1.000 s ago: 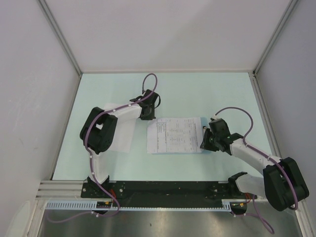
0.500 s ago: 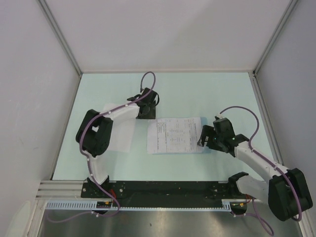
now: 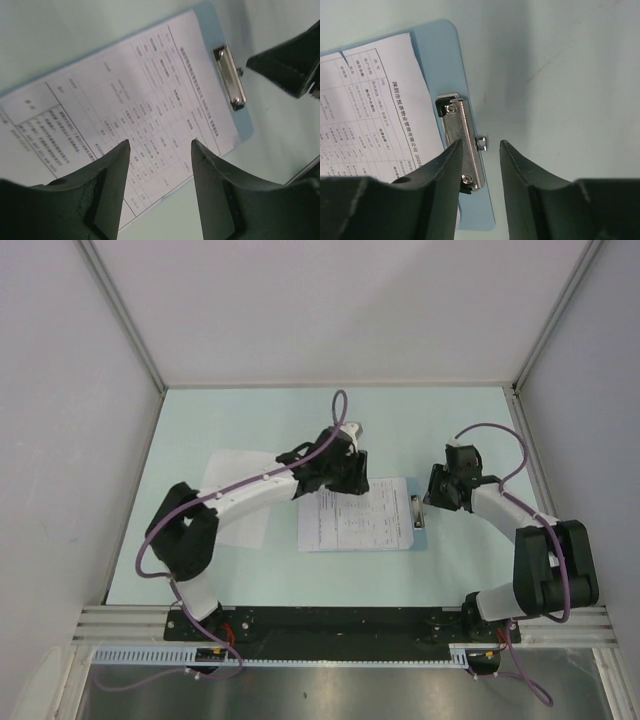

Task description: Put the files into the folder

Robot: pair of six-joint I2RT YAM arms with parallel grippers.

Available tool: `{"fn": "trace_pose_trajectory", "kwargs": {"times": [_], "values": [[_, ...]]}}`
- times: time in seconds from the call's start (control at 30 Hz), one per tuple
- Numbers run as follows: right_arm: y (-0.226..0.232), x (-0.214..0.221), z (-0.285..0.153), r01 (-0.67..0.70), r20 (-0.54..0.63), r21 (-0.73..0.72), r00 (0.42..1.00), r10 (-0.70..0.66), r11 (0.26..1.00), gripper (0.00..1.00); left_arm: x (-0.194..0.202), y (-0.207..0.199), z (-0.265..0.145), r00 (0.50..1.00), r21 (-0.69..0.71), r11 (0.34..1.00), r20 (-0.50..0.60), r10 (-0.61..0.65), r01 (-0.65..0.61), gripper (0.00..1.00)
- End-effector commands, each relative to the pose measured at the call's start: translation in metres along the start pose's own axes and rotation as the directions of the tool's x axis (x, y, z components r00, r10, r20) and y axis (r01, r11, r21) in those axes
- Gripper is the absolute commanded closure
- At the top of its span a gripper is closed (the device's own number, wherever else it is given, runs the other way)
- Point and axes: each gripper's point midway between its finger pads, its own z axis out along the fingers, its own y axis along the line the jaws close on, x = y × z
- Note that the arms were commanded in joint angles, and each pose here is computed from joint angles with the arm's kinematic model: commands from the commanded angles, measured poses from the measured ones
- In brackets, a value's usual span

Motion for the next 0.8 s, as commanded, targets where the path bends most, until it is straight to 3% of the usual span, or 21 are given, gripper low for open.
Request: {"fn": "trace_pose_trajectory", "kwargs": {"times": [0.0,0.07,0.17,0.33,0.6,0.77], "values": [[0.022,-0.016,0.002,0.132,0.062,-0.061,0.99,-0.128,0.989,0.59,0.028,-0.01,0.025,0.996,0.064,0.997,-0.079,-0.036,0.041,0.43],[0.022,-0.012,0.006,0.146,0.045,-0.065,0.989,-0.144,0.987,0.49,0.032,-0.007,0.031,0.995,0.055,0.998,-0.091,-0.038,0.043,0.43],[0.022,-0.005,0.013,0.17,0.02,-0.059,0.985,-0.169,0.984,0.46,0.041,-0.003,0.037,0.993,0.044,0.998,-0.11,-0.038,0.043,0.43],[0.031,0.005,0.021,0.204,-0.003,-0.07,0.979,-0.205,0.976,0.57,0.053,0.006,0.045,0.99,0.018,0.999,-0.133,-0.042,0.045,0.43],[0.03,0.015,0.027,0.242,-0.026,-0.017,0.97,-0.242,0.97,0.63,0.062,0.015,0.049,0.988,-0.011,0.999,-0.147,-0.04,0.038,0.43],[0.03,0.015,0.025,0.235,-0.026,0.004,0.972,-0.235,0.972,0.61,0.066,0.017,0.052,0.987,-0.016,0.999,-0.155,-0.042,0.04,0.43]]}}
